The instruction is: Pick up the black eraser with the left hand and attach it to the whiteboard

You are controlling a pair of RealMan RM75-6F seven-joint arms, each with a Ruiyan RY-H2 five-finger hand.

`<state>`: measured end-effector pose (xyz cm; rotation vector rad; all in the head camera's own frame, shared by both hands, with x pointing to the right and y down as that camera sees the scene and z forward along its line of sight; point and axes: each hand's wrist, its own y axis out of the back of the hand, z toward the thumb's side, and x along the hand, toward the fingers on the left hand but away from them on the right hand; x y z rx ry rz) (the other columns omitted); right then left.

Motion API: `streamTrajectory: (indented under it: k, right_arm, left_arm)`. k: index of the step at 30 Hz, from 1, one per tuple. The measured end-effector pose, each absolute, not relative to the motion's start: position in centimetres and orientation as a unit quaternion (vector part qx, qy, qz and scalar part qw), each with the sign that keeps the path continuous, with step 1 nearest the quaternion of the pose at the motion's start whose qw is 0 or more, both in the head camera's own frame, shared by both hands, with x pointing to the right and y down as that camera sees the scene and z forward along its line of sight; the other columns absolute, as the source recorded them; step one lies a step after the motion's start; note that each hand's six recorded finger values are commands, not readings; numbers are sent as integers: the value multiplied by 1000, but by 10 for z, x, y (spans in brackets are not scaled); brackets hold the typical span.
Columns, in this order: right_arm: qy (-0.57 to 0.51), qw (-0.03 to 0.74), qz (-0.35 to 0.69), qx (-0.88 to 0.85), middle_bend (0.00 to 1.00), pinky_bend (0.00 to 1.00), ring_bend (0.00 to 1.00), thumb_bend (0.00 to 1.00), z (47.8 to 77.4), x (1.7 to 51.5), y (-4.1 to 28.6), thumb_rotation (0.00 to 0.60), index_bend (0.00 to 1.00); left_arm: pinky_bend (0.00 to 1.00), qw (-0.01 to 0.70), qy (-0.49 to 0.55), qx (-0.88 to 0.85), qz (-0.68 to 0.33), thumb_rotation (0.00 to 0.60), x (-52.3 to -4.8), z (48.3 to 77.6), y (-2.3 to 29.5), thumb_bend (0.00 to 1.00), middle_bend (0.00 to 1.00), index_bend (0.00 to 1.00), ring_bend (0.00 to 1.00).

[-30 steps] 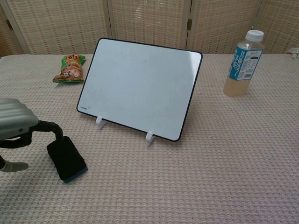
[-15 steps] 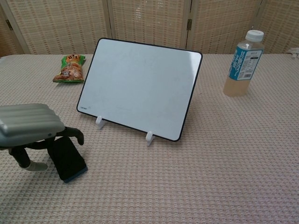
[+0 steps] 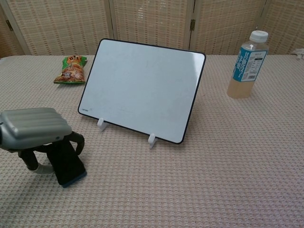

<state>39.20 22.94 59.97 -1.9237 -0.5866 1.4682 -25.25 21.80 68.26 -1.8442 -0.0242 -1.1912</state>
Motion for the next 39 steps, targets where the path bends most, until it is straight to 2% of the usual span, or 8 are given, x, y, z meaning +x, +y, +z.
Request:
streamTrajectory:
  k: [7,9,18,22,27,39]
  right_arm:
    - [-223,321,558,-732,0,0,0,349,599,392,230,600,0]
    - [-223,322,558,-732,0,0,0,349,598,392,230,600,0]
    - [-219,313,564,-732,0,0,0,348,603,393,229,600,0]
    - [-219,312,563,-733,0,0,0,349,603,393,228,600,0]
    - [-223,313,561,-733,0,0,0,349,600,394,228,600,0]
    - [-236,315,548,-738,0,0,0,348,591,395,229,600,0]
  left_arm:
    - [1000,465,11,-750,-470,600,-248,680,216,317,1000,658,915]
    - [1000,466,21,-751,-467,600,-247,677,215,317,1000,675,917]
    - [1000,474,104,-745,-458,600,-241,652,201,342,1000,674,929]
    - [1000,466,155,-747,-448,600,-235,643,192,346,1000,641,936]
    - [1000,435,213,-768,-419,600,-222,640,183,351,1000,645,946]
    - [1000,443,317,-735,-404,600,-183,655,161,356,1000,631,947]
